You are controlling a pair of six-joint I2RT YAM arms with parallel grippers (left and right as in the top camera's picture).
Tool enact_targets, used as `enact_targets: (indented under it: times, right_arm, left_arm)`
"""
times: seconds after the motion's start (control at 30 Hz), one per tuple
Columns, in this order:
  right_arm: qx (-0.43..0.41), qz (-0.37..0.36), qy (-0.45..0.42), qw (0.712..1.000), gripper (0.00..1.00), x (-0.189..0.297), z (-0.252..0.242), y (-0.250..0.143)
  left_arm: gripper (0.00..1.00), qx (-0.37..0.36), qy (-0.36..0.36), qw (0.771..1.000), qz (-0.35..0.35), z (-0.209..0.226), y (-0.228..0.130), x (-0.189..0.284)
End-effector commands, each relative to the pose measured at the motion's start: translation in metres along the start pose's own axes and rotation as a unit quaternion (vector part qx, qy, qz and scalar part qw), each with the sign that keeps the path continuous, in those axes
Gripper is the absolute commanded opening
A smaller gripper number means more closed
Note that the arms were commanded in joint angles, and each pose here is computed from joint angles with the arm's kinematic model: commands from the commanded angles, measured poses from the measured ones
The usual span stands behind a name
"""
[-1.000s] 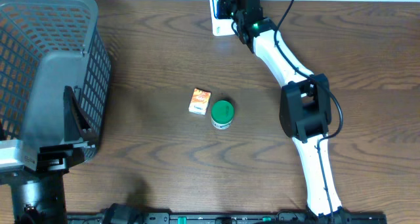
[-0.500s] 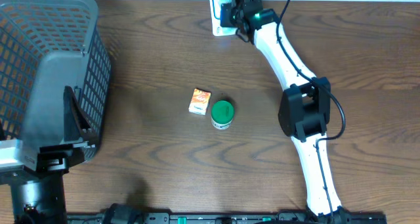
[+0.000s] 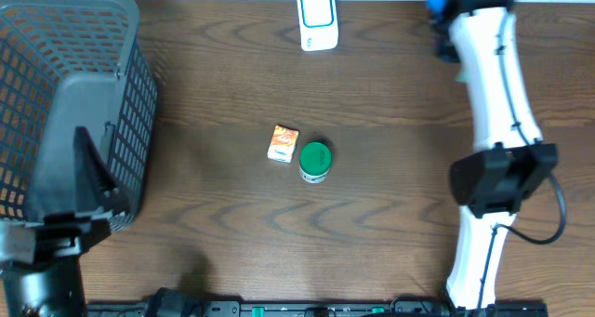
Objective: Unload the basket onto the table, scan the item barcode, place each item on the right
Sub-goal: 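Carry the wipes pack off to the right edge and release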
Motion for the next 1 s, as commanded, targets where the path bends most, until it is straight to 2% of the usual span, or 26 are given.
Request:
enact_targets:
  times: [0.0, 0.23, 0.37, 0.53, 0.67, 0.7, 0.73, 0.77, 0.8, 0.97]
  right_arm:
    - [-0.051, 0.054, -0.114, 0.991, 0.01, -0.057, -0.043, -0.005]
    - [-0.109, 0.159, -0.152, 0.969, 0.01, -0.156, -0.104, -0.035]
    - [-0.16, 0.224, -0.12, 0.954, 0.01, -0.218, -0.127, -0.072]
    - [-0.177, 0.27, -0.125, 0.938, 0.01, -0.261, -0.138, -0.113]
    - [-0.194, 0.296, -0.109, 0.929, 0.03, -0.273, -0.154, -0.13]
    - [-0.195, 0.3, -0.083, 0.93, 0.26, -0.273, -0.157, -0.129]
    - [-0.196, 0.3, -0.061, 0.931, 0.59, -0.273, -0.157, -0.127]
    - [-0.198, 0.297, -0.021, 0.934, 0.86, -0.271, -0.157, -0.122]
    - [-0.202, 0.285, 0.038, 0.936, 0.99, -0.261, -0.156, -0.108]
    - [-0.204, 0.218, 0.154, 0.942, 0.99, -0.196, -0.155, -0.058]
  left_arm:
    - [0.99, 0.0, 0.009, 1.0, -0.021, 0.005, 0.007, 0.009]
    - [0.99, 0.004, 0.01, 0.999, -0.033, 0.008, 0.012, 0.019]
    - [0.99, 0.003, 0.01, 1.0, -0.029, 0.008, 0.011, 0.019]
    - [0.99, 0.0, 0.01, 1.0, -0.022, 0.008, 0.009, 0.019]
    - [1.0, -0.001, 0.01, 1.0, -0.02, 0.008, 0.008, 0.019]
    - [1.0, -0.001, 0.01, 1.0, -0.02, 0.008, 0.008, 0.019]
    - [0.99, -0.001, 0.01, 1.0, -0.019, 0.008, 0.008, 0.019]
    - [0.99, -0.001, 0.01, 1.0, -0.019, 0.008, 0.008, 0.019]
    - [0.99, -0.002, 0.01, 1.0, -0.017, 0.008, 0.007, 0.019]
    - [0.99, -0.002, 0.01, 1.0, -0.017, 0.008, 0.007, 0.019]
Point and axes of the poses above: each gripper's point midway between its finger pads, its own x axis back along the fingers, its own z axis along the line the jaws close on, y = z × x, the point moved 9 cm from there along x, back along the fingers, and after that the axes turned 7 degrees about x, right-handed, at the moved point
